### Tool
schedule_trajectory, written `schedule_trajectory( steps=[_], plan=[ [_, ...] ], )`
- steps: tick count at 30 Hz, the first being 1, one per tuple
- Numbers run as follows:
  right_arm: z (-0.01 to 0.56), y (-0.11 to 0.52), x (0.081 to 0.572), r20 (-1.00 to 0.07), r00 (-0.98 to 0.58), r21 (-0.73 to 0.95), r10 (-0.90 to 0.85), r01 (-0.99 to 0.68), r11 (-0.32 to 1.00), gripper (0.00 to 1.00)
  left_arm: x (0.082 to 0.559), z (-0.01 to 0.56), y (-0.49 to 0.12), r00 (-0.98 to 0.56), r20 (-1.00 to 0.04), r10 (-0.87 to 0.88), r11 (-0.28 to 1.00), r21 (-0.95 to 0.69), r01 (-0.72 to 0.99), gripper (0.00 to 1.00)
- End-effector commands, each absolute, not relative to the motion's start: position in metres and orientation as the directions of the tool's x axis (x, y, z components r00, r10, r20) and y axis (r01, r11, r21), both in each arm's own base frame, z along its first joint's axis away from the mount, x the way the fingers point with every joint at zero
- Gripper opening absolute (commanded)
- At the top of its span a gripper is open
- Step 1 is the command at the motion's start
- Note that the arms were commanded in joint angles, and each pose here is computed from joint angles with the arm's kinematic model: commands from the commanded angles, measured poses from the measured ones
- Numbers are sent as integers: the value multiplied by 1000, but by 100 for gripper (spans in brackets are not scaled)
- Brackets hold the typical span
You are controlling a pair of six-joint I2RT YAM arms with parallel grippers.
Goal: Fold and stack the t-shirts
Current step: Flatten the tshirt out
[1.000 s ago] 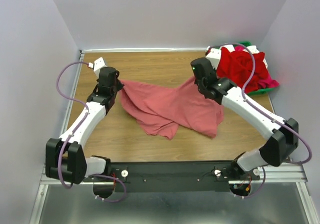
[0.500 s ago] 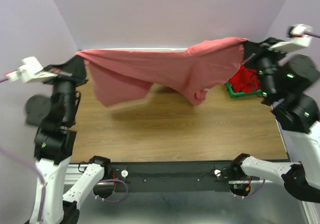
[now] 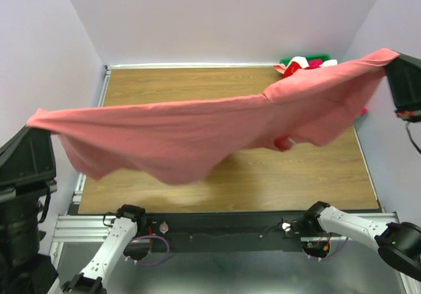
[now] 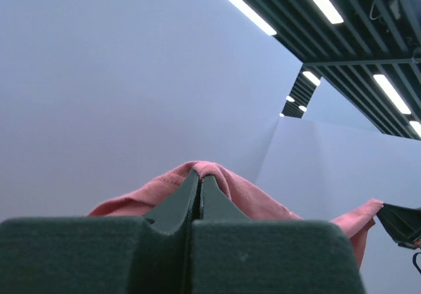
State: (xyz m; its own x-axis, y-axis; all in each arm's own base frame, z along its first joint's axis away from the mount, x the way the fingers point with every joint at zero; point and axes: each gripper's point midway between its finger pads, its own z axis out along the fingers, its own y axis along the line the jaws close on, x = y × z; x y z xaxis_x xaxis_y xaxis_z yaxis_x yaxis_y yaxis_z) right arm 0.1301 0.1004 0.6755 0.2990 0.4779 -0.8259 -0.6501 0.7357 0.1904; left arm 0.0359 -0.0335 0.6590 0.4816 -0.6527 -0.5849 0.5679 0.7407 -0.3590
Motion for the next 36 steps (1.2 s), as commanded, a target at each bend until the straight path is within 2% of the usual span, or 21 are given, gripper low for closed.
schedule_trajectory(
  steps=[1, 5, 6, 9, 10, 12, 15, 18, 19, 22, 23, 24, 25, 26, 28, 29, 30, 31, 32, 33, 36],
  plan=[
    [705, 98, 84, -784, 346, 96, 516, -753, 651, 0, 3, 665, -40, 512, -591, -623, 752, -272, 601, 0],
    [707, 104, 107, -792, 344, 120, 504, -722, 681, 1, 22, 664, -41, 516, -607, -604, 772, -284, 569, 0],
    [705, 109, 127, -801, 337, 147, 494, -689, 709, 0, 31, 662, -40, 512, -615, -600, 777, -294, 557, 0],
    [704, 112, 162, -818, 359, 163, 449, -605, 780, 0, 78, 647, -30, 495, -638, -590, 801, -385, 458, 0],
    [695, 115, 192, -842, 356, 178, 404, -525, 833, 0, 107, 631, -28, 470, -664, -581, 811, -420, 408, 0],
    [672, 116, 240, -878, 329, 216, 347, -376, 901, 0, 149, 603, -16, 456, -684, -569, 822, -491, 289, 0],
    [623, 129, 298, -939, 268, 160, 215, -212, 964, 0, 211, 562, -1, 417, -715, -561, 812, -574, 107, 0],
    [574, 144, 356, -975, 203, 83, 94, -60, 995, 1, 288, 491, 1, 314, -781, -539, 806, -587, -75, 0],
    [542, 156, 383, -988, 148, 39, 43, -29, 999, 1, 325, 441, 1, 230, -824, -518, 809, -559, -182, 0],
    [478, 169, 437, -999, 37, 8, 9, -37, 999, 0, 386, 343, 6, 54, -879, -474, 805, -458, -378, 0],
    [433, 178, 466, -999, -44, -27, -29, -44, 999, 1, 396, 319, 13, 26, -881, -472, 782, -432, -449, 0],
    [410, 174, 487, -997, -74, -10, -13, -39, 999, 1, 407, 297, 21, -5, -886, -464, 771, -401, -494, 5],
    [373, 175, 505, -990, -137, -22, -27, -37, 999, 1, 428, 254, 23, -90, -891, -446, 774, -333, -538, 29],
    [318, 172, 535, -972, -226, -55, -61, -34, 998, 1, 443, 239, 23, -127, -894, -429, 794, -307, -525, 49],
    [263, 183, 563, -948, -310, -45, -75, -105, 993, 3, 475, 193, 29, -243, -869, -430, 802, -245, -544, 98],
    [255, 186, 575, -946, -315, -44, -77, -110, 993, 23, 479, 178, 29, -291, -854, -431, 803, -217, -555, 99],
    [213, 190, 589, -923, -371, -68, -106, -115, 991, 38, 487, 171, 30, -312, -849, -426, 804, -198, -560, 98],
    [204, 189, 594, -918, -382, -76, -110, -104, 992, 53, 500, 180, 31, -302, -858, -416, 809, -198, -554, 98],
    [200, 191, 598, -917, -383, -75, -108, -102, 992, 93, 504, 163, 31, -345, -844, -410, 809, -162, -565, 98],
    [196, 190, 599, -915, -388, -78, -109, -95, 992, 100, 507, 166, 32, -345, -846, -406, 810, -159, -565, 98],
    [194, 188, 590, -911, -402, -59, -89, -87, 994, 100, 511, 178, 26, -336, -850, -406, 827, -185, -532, 99]
  ],
)
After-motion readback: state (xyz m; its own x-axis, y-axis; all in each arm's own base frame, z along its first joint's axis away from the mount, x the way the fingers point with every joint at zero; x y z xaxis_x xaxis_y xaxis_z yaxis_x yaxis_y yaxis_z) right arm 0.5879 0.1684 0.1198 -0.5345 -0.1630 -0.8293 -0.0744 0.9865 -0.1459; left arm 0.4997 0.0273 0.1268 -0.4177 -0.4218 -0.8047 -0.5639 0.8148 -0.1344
